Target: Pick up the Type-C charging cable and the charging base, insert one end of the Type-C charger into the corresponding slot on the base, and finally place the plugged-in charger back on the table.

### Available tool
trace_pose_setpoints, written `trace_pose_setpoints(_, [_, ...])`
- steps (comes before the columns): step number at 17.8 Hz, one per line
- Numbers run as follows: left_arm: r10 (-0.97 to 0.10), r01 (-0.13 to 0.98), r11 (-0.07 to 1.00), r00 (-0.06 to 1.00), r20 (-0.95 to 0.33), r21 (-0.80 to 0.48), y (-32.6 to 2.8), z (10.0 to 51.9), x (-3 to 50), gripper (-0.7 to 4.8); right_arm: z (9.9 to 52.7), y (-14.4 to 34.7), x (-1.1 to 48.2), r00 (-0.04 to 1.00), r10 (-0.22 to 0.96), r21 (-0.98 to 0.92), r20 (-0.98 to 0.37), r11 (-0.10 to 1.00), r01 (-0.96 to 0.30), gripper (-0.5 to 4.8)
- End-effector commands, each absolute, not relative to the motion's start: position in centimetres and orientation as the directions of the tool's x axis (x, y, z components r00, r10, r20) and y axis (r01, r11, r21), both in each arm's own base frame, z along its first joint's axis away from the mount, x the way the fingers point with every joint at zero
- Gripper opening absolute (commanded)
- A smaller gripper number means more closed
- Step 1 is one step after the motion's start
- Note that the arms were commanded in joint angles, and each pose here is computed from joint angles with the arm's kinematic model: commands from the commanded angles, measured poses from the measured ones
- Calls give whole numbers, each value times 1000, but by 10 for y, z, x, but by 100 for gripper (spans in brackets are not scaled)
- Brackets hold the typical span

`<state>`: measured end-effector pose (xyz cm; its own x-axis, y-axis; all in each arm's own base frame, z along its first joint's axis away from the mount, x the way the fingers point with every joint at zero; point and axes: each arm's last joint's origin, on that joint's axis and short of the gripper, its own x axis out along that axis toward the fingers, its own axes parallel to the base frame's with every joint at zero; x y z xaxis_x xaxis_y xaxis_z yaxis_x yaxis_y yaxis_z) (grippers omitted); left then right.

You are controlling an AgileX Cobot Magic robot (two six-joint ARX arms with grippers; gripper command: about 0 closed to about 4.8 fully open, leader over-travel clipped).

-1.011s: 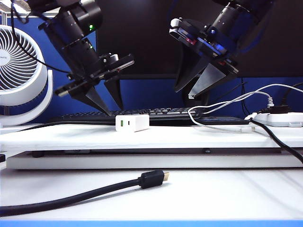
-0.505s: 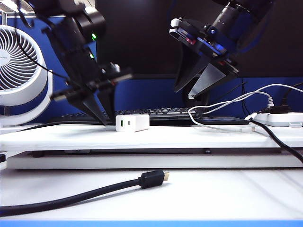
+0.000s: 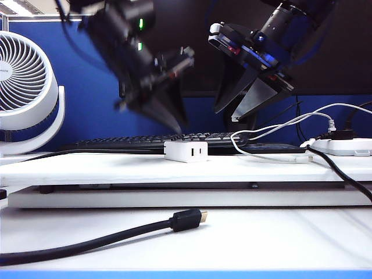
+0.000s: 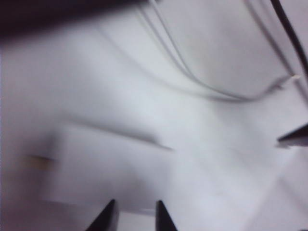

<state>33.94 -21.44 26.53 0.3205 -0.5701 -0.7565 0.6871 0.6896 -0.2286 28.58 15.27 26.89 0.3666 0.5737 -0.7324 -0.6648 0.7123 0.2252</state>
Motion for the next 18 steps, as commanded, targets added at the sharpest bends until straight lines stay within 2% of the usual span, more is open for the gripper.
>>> trace_pose_setpoints(1, [-466,792,609,400,-789,42,-210,291,341,135,272,152,283,362,571,227,-737,713,-663,243])
trace_pose_setpoints(3, [-483,878,434,416,-771,202,-211,307,342,277,271,151,283,353,567,231,-744,714,-661,244])
trace_pose_setpoints(4, [-494,900,332,420,-761,281,-211,310,342,389,271,151,282,345,567,235,-748,713,-660,244])
trace_pose_setpoints(5, [-515,917,233,400,-759,325,-212,309,342,461,271,150,280,341,564,237,-752,714,-659,250])
trace_pose_setpoints(7, [-547,924,72,352,-760,376,-212,307,340,479,276,149,277,348,568,234,-746,712,-662,286])
trace_pose_setpoints(8, [-548,919,39,348,-761,392,-213,305,341,479,282,147,274,361,573,228,-735,711,-665,286])
trace_pose_setpoints(13, [-586,948,-2,258,-768,320,-220,284,349,479,318,137,254,455,616,182,-643,700,-691,285])
trace_pose_setpoints(18, [-553,952,-75,207,-807,296,-226,254,360,479,349,126,232,539,638,129,-550,702,-700,285])
